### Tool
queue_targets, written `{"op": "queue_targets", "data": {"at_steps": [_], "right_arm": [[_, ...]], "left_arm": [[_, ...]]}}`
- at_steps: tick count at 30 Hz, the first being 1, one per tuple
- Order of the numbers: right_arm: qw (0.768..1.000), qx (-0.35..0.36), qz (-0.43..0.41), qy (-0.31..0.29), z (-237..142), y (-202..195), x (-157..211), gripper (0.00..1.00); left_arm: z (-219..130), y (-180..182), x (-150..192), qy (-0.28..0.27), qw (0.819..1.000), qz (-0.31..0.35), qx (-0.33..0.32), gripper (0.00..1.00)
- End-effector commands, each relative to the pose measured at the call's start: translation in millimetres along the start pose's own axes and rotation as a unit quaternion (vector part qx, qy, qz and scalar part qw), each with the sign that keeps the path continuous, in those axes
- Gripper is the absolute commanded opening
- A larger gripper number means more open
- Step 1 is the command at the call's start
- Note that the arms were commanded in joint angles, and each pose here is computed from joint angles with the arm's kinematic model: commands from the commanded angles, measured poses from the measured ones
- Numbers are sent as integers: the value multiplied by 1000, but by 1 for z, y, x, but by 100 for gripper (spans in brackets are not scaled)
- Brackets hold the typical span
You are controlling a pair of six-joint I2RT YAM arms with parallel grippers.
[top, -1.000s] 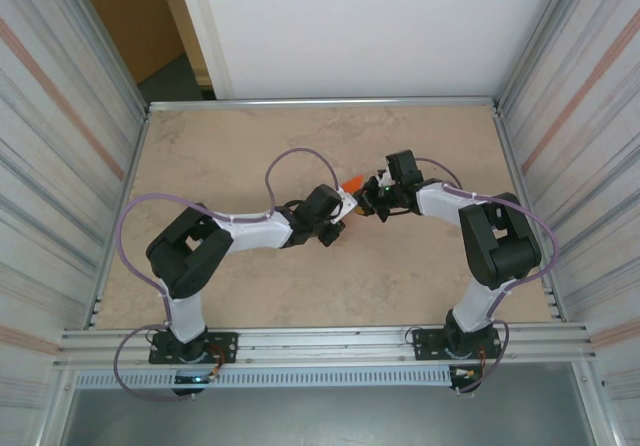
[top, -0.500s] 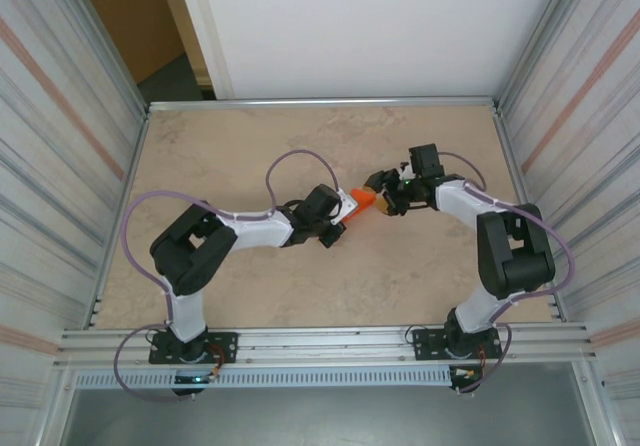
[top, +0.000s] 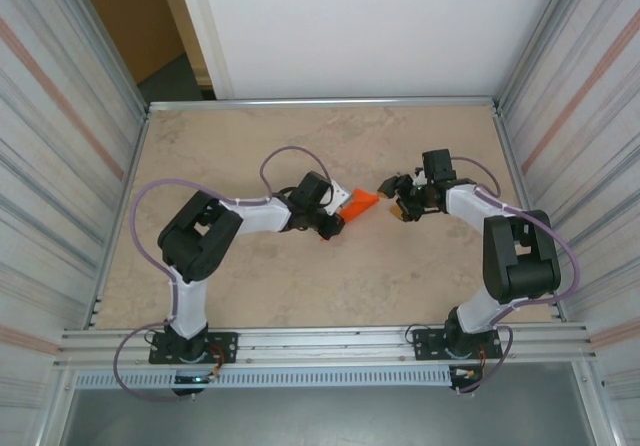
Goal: Fold a paper plane with a square sheet of paper (pick it up from the middle)
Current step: Fold the wing for the fifth time at the center of the table.
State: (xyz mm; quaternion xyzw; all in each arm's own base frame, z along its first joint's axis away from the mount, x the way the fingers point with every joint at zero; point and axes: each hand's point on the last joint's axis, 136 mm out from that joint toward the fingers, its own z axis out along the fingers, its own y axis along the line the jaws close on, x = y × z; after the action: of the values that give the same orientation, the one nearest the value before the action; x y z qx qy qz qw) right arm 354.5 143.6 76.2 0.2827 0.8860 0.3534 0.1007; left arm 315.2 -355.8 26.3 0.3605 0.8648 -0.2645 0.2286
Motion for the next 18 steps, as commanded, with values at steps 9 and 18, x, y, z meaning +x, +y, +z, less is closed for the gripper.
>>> {"op": "queue_targets", "data": {"at_steps": [9,18], "right_arm": [[996,3,-90,2,0,-1,9,63],[984,7,-174,30,20,11,29,69]], "left_arm": [[-12,-11,-12,35,981,-151,117,1],[-7,-14,-13,69,964,-209,152,1]]}}
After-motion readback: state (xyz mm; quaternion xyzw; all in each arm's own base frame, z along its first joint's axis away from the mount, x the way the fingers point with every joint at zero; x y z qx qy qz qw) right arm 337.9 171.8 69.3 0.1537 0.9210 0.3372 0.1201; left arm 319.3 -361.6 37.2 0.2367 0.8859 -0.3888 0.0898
